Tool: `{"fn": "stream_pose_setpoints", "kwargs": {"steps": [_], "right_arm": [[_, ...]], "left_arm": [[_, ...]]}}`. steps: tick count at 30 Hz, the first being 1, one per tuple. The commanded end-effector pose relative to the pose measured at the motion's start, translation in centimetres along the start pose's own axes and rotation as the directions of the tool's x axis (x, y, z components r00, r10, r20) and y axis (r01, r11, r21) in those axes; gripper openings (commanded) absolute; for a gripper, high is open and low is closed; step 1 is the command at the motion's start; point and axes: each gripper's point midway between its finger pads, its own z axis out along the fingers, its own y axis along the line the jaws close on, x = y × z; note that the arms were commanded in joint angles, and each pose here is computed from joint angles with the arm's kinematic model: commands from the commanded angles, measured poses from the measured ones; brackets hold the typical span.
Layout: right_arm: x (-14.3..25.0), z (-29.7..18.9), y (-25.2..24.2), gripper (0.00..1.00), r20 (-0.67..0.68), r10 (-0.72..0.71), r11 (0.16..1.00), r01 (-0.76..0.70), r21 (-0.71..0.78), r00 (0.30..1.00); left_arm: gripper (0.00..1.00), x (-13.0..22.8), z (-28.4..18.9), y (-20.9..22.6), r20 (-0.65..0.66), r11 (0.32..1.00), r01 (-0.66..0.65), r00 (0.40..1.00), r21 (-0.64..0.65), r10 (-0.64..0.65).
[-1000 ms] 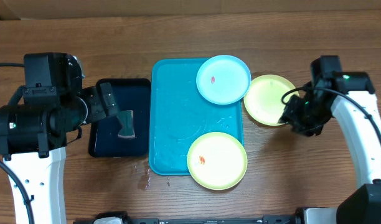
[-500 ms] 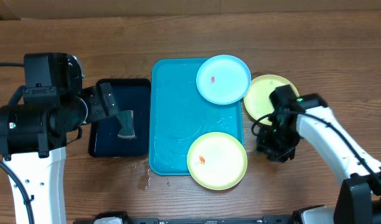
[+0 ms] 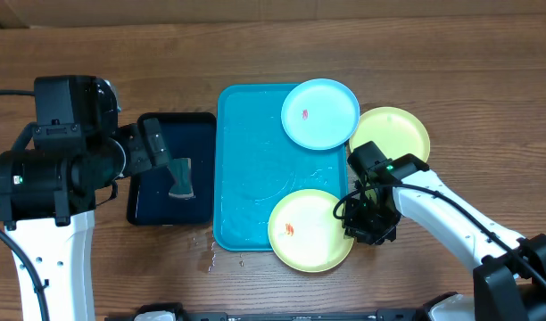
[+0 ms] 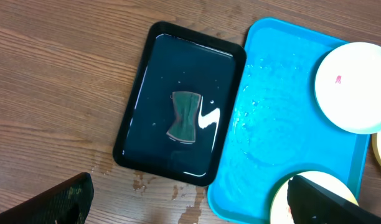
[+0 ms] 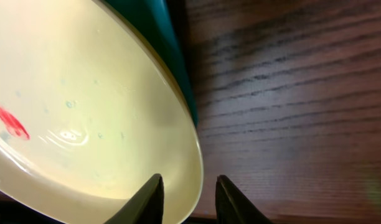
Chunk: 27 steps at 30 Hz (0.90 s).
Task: Clean dirty plates on tray and stack at the side
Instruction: 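Release the plate and move right gripper to the stained yellow plate rim, then grip the stained yellow plate rim and drag it toward tray center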
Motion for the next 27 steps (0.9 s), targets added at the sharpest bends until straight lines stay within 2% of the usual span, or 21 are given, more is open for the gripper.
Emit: {"fn": "stream_pose_setpoints", "kwargs": {"steps": [1, 27], "right_arm": [[0.48, 0.24, -0.10, 0.29, -0.017, 0.042, 0.999, -0.042, 0.009, 0.999], [1.31, 0.93, -0.09, 0.22, 0.009, 0.117, 0.990, -0.117, 0.076, 0.993]], "left_arm": [[1.00, -0.34, -0.25, -0.05, 0.013, 1.000, 0.010, 1.000, -0.004, -0.010], [1.00, -0.34, -0.25, -0.05, 0.013, 1.000, 0.010, 1.000, -0.004, -0.010]]}}
